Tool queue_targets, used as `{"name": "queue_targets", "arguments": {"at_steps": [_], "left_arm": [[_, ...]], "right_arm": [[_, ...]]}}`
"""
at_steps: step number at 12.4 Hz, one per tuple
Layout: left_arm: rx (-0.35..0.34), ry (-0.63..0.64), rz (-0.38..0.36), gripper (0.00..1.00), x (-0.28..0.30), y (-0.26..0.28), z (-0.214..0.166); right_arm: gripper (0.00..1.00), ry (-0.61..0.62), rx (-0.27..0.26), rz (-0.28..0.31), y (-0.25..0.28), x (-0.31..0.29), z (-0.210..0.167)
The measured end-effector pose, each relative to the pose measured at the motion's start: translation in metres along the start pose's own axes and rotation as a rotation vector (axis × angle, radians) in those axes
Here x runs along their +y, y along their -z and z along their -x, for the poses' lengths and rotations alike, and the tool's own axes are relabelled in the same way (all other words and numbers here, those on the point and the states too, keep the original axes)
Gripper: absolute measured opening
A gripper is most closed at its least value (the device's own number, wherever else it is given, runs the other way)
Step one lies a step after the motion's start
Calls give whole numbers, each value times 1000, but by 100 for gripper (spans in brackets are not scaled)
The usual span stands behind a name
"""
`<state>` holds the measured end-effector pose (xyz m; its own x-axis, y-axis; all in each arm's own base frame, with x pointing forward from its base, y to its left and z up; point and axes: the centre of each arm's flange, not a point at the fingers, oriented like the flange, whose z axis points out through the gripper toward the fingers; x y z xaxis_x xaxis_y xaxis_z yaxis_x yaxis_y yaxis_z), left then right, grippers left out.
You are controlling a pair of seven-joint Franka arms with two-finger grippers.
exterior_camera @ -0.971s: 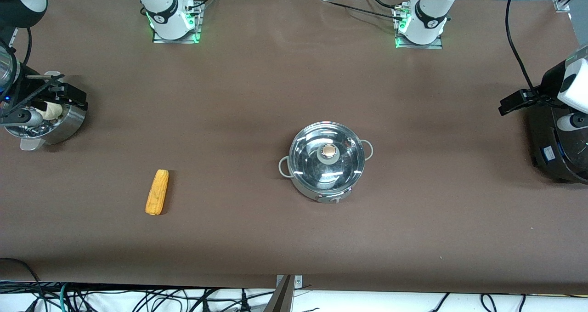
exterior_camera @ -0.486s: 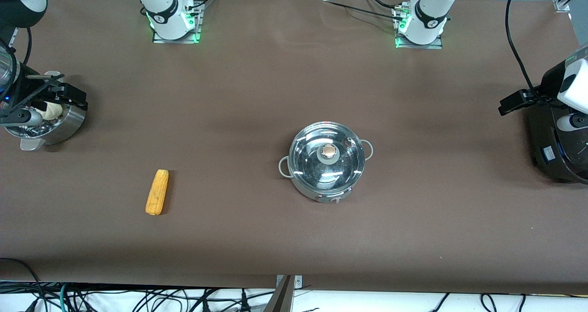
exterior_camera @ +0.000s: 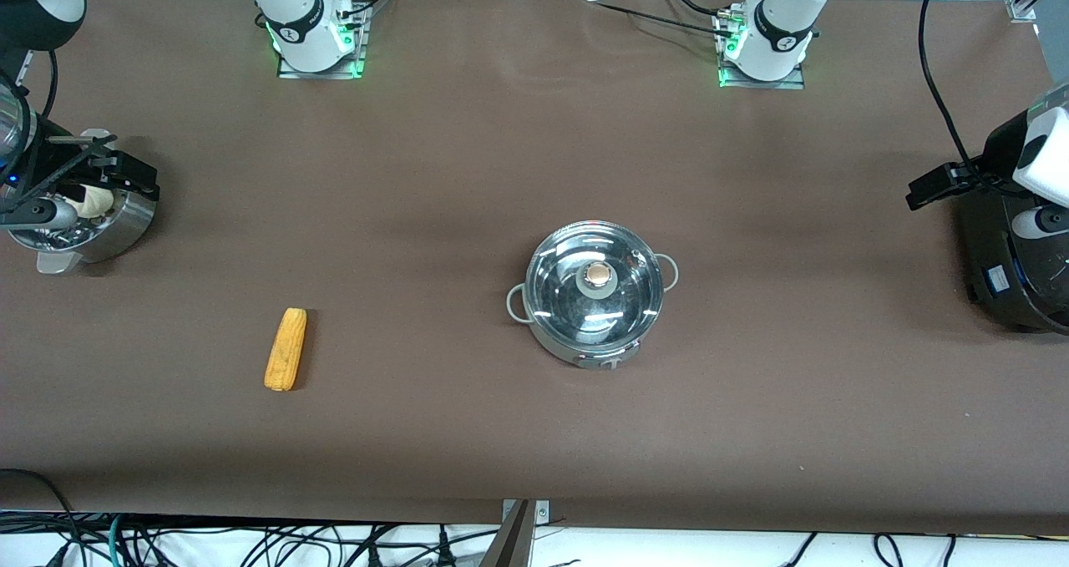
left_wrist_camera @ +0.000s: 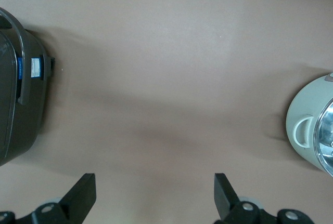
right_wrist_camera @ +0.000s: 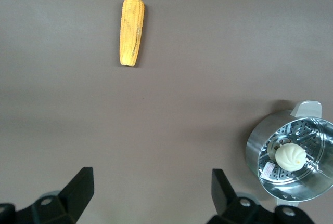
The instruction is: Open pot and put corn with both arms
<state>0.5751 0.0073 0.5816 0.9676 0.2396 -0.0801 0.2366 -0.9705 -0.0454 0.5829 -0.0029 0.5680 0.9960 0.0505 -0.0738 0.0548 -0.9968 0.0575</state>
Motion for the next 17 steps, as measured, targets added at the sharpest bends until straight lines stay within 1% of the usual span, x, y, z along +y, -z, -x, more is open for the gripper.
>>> {"name": "queue_targets", "arguments": {"at_steps": [11,13,15,17], "left_arm": [[1,-20,0,100,11,0,3],[0,-21,3,100,11,0,3],[-3,-21,24,100,14,0,3],[-4,-21,29,100,15,-1,1]], "right_arm": [[100,3,4,-1,1,-2,-2],[100,8,-23,-3,-23,-4,-16],[100,12,-21,-4,-47,-5,-33],[100,22,-14,-11,-81,-11,-55]]}}
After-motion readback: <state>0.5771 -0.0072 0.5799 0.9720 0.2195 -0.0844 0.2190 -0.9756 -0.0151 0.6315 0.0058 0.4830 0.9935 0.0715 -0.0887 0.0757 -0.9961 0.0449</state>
